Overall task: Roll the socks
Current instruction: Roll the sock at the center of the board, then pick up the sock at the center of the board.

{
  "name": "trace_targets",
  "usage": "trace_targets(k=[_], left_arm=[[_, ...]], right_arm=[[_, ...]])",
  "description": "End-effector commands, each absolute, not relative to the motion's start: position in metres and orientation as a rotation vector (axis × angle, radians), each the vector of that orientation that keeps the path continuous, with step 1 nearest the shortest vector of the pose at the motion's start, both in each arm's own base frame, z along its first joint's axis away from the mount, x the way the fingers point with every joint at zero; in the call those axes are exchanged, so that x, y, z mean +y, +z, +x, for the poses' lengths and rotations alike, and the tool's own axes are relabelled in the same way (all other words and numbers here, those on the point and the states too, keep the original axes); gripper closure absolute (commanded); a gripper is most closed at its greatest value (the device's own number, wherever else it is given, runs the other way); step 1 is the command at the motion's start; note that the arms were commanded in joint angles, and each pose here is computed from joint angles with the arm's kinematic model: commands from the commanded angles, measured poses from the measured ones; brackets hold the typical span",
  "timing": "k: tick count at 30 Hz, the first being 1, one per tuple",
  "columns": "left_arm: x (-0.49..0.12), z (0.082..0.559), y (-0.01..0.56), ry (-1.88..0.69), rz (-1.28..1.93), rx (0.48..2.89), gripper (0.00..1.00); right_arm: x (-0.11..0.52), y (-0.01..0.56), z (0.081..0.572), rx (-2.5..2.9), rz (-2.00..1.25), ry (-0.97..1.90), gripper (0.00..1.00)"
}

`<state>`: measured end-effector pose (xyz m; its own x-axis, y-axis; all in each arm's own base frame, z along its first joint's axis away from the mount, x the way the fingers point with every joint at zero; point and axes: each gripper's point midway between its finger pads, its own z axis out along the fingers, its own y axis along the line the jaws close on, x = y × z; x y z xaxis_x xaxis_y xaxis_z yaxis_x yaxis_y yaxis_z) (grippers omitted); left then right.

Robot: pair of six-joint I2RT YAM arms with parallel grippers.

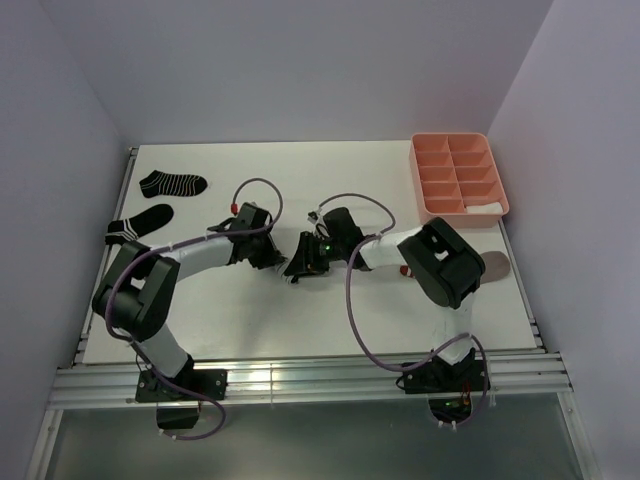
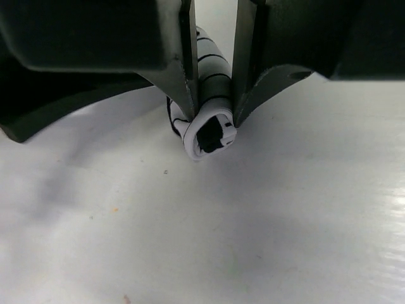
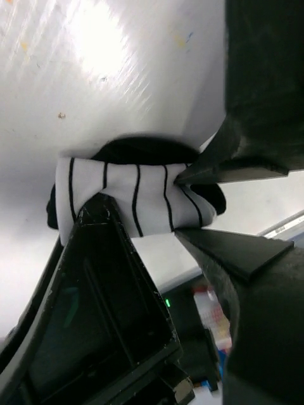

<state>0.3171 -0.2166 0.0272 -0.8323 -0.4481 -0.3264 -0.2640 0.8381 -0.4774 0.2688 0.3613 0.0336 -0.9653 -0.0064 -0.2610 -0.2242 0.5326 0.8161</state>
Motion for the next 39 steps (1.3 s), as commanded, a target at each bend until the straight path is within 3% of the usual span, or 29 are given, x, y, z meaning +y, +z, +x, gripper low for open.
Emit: trace_targets(k=[1, 6, 17, 24, 39], left_arm=[[-0.175, 0.296, 0.008, -0.162, -0.454, 2.741, 0.98], [-0.179, 0.293, 0.013, -0.005, -0.33, 2.799, 0.98], [-0.201, 0.287, 0.003, 0.027, -0.207, 2.914, 0.98], [-0.206, 0.288, 0.002, 0.043, -0.156, 2.964, 0.98], [-0.218, 0.283, -0.005, -0.023, -0.119, 3.03, 0.97]], right_arm=[[0.332, 0.007, 0.27, 2.616, -0.244, 1.021, 0.55], [0.335, 0.037, 0.281, 2.457, -0.373, 0.753, 0.46], [0.346, 0.082, 0.279, 2.111, -0.529, 0.289, 0.42], [0.371, 0.094, 0.27, 2.008, -0.64, 0.218, 0.4], [0.391, 0.054, 0.276, 1.99, -0.734, 0.196, 0.4]])
